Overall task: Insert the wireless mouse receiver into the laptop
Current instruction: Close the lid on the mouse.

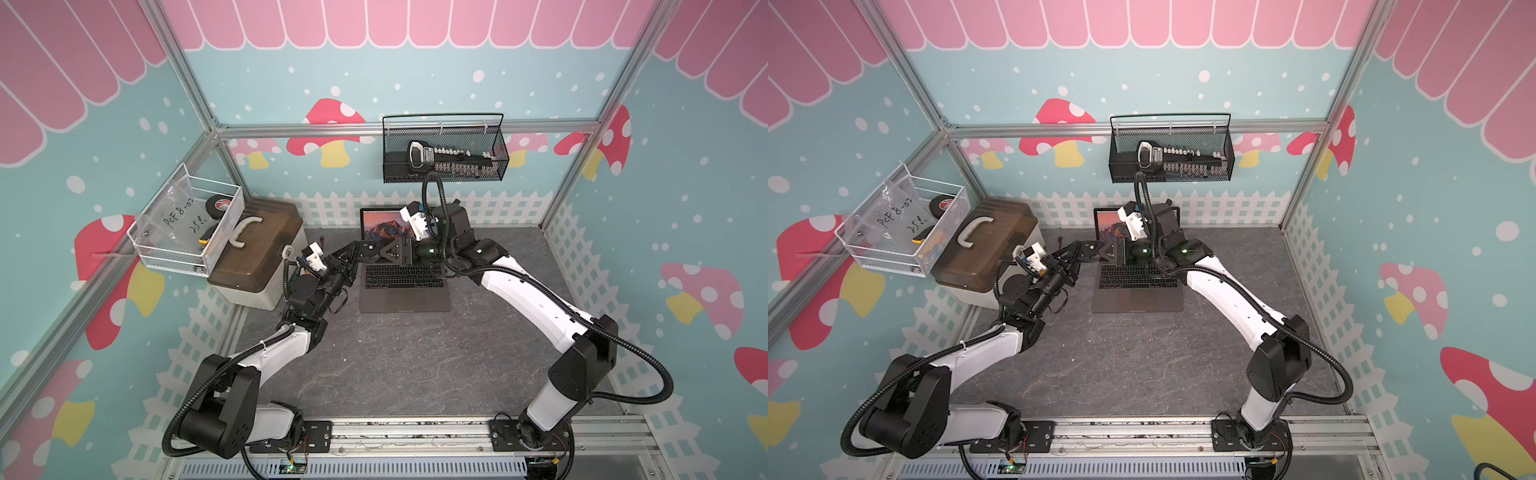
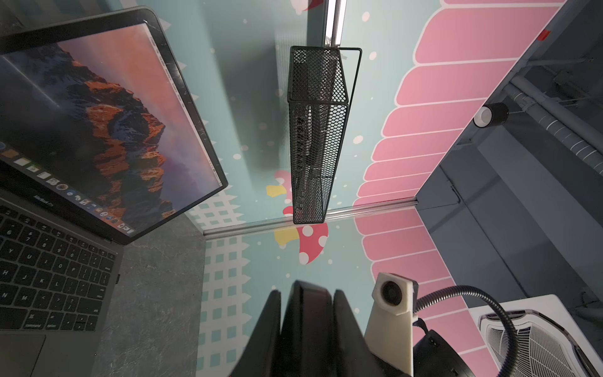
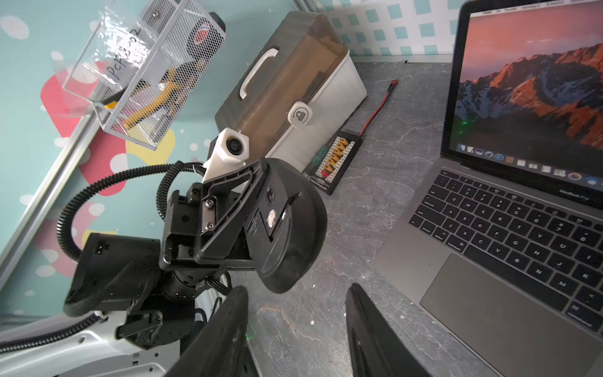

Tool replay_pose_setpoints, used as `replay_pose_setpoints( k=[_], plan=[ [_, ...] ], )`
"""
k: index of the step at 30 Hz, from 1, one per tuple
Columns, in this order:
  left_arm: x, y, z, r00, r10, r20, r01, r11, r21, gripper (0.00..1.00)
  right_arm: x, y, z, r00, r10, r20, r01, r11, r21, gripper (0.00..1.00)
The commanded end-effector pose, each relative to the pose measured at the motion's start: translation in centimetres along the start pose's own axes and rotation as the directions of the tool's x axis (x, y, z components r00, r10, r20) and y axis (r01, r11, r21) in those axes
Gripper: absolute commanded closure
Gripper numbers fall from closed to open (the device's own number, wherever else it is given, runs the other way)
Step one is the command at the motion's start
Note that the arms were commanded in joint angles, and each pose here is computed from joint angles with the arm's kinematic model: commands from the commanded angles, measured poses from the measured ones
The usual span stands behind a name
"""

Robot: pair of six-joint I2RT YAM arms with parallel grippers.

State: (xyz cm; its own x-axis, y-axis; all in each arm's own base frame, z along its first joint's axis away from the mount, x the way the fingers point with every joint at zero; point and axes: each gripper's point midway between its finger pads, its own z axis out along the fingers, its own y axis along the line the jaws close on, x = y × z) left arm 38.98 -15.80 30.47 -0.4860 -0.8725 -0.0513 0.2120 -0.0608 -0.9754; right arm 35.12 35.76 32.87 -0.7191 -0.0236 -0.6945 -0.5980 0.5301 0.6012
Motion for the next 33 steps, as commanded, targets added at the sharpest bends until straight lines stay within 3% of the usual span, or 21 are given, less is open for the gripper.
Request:
replay_pose_setpoints(
  k=[1, 4, 8, 10, 17, 33],
  plan=[
    [-0.1, -0.2, -0.3, 1.000, 0.021, -0.004, -0.021, 1.000, 0.013, 1.00, -1.1, 2.1, -1.4, 0.997, -0.046, 0.069, 0.050, 0.998, -0.047, 0.57],
    [-0.1, -0.2, -0.3, 1.000, 0.021, -0.003, -0.021, 1.000, 0.015, 1.00, -1.2, 1.9, -2.0, 0.994, -0.062, 0.089, 0.065, 0.998, -0.024, 0.67],
    [-0.1, -0.2, -0.3, 1.000, 0.021, -0.005, -0.021, 1.000, 0.016, 1.00, -0.6, 1.5, -2.3, 0.992, -0.083, 0.096, 0.085, 0.996, -0.013, 0.92],
    [-0.1, -0.3, -0.3, 1.000, 0.022, -0.006, -0.021, 1.000, 0.020, 1.00, -0.3, 1.3, -2.1, 0.992, -0.087, 0.094, 0.088, 0.996, -0.015, 1.00],
    [0.0, -0.4, -0.4, 1.000, 0.023, -0.007, -0.023, 1.000, 0.019, 1.00, 0.0, 1.1, -0.4, 0.982, -0.166, 0.094, 0.171, 0.984, -0.044, 1.00],
    [0.0, -0.3, -0.4, 1.000, 0.029, -0.008, -0.029, 0.999, 0.012, 1.00, -0.5, 1.0, 0.8, 0.981, -0.175, 0.089, 0.180, 0.982, -0.053, 1.00]
  ],
)
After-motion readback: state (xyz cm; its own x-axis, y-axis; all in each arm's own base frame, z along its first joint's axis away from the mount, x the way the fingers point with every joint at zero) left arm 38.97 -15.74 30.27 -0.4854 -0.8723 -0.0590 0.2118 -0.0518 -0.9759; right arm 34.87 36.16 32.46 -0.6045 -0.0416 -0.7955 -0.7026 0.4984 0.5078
